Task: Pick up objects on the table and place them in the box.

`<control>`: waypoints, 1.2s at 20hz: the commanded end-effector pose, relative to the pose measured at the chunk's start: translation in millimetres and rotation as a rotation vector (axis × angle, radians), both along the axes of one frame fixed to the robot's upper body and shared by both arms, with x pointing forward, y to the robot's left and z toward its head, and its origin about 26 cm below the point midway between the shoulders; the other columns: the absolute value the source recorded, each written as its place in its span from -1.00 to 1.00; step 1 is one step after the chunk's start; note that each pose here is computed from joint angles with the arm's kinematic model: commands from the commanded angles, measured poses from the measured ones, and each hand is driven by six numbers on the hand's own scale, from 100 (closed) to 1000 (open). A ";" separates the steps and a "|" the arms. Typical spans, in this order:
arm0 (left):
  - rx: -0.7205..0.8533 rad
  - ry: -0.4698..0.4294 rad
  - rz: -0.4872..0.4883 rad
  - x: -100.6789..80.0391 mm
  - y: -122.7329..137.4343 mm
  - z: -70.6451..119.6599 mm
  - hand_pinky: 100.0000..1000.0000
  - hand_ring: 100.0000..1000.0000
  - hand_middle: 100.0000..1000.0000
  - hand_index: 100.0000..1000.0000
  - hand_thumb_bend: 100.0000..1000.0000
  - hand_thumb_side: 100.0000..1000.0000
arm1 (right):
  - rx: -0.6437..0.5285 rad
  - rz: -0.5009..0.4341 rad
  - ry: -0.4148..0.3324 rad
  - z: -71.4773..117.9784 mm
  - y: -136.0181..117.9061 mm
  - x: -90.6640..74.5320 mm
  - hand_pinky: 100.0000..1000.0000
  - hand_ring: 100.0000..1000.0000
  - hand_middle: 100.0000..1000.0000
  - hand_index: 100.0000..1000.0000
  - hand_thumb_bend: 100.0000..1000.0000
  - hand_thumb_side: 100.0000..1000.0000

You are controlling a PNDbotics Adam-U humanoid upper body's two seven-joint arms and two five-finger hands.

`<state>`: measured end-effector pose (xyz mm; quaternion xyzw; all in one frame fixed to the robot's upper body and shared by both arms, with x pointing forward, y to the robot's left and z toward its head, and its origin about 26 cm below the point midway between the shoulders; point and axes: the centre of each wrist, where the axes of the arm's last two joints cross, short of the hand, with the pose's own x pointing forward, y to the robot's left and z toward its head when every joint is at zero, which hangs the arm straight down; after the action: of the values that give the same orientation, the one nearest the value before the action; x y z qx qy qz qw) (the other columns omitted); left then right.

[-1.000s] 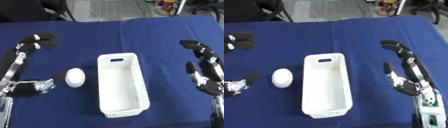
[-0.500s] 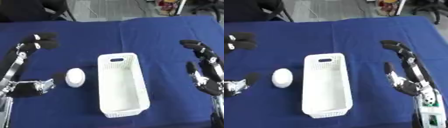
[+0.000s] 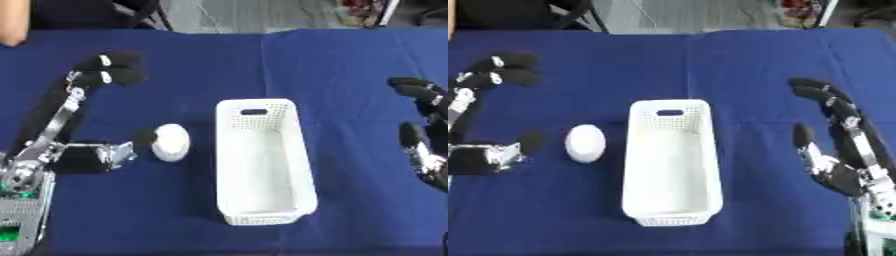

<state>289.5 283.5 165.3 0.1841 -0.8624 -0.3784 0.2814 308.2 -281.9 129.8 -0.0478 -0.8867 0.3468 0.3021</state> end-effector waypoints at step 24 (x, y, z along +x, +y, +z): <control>0.456 0.169 0.064 39.5 32.4 5.1 0.31 0.42 0.68 0.66 0.48 0.37 | -0.020 0.017 -0.006 2.8 -0.8 -1.3 1.00 0.78 0.66 0.69 -0.87 0.01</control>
<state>325.6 310.5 165.4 0.2271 -0.7352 -0.5542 0.3173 307.4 -282.0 128.1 -0.0438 -0.8844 0.3490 0.3068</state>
